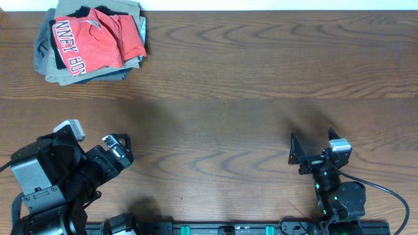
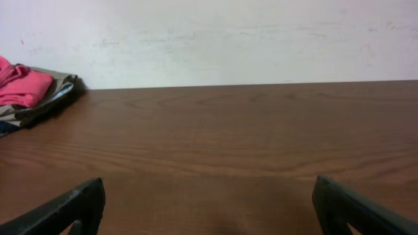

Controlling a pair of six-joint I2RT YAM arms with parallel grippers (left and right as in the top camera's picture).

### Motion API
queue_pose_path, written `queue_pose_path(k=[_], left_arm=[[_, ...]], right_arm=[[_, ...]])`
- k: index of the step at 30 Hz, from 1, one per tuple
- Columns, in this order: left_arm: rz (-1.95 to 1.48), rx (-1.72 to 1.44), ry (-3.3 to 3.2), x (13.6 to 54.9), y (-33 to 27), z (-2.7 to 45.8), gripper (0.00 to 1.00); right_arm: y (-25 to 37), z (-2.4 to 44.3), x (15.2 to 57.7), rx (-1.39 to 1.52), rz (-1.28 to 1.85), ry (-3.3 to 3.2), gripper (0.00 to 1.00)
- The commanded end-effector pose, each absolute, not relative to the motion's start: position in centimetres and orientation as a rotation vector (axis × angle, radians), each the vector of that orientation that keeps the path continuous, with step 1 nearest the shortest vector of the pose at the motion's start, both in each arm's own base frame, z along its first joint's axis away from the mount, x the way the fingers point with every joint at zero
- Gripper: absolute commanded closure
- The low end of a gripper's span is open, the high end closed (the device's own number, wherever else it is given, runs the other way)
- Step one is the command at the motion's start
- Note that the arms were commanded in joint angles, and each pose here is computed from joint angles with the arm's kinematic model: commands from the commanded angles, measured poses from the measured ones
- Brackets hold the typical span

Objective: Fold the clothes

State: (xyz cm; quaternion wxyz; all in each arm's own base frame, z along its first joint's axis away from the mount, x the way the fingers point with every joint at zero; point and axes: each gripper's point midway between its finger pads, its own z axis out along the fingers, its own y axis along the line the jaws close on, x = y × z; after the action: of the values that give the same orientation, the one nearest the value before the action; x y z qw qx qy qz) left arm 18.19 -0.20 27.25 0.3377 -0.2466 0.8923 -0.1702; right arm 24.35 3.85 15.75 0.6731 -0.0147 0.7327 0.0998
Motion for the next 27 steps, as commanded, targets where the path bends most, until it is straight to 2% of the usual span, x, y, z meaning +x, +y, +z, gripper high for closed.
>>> queue_pose_path(k=[1,16,27], left_arm=[[-0.425,-0.621,2.329,18.2,0.0,27.2,0.02],[-0.425,-0.609,2.321,18.0,-0.2,27.4,0.02],[-0.438,-0.475,2.32,15.2,-2.3,25.9,0.02]], right_arm=[[3.6,15.8,24.4,-0.035,0.212,1.645,0.01],[3.6,15.8,24.3,-0.035,0.213,1.645,0.01],[3.6,15.7,24.4,-0.035,0.213,1.646,0.01]])
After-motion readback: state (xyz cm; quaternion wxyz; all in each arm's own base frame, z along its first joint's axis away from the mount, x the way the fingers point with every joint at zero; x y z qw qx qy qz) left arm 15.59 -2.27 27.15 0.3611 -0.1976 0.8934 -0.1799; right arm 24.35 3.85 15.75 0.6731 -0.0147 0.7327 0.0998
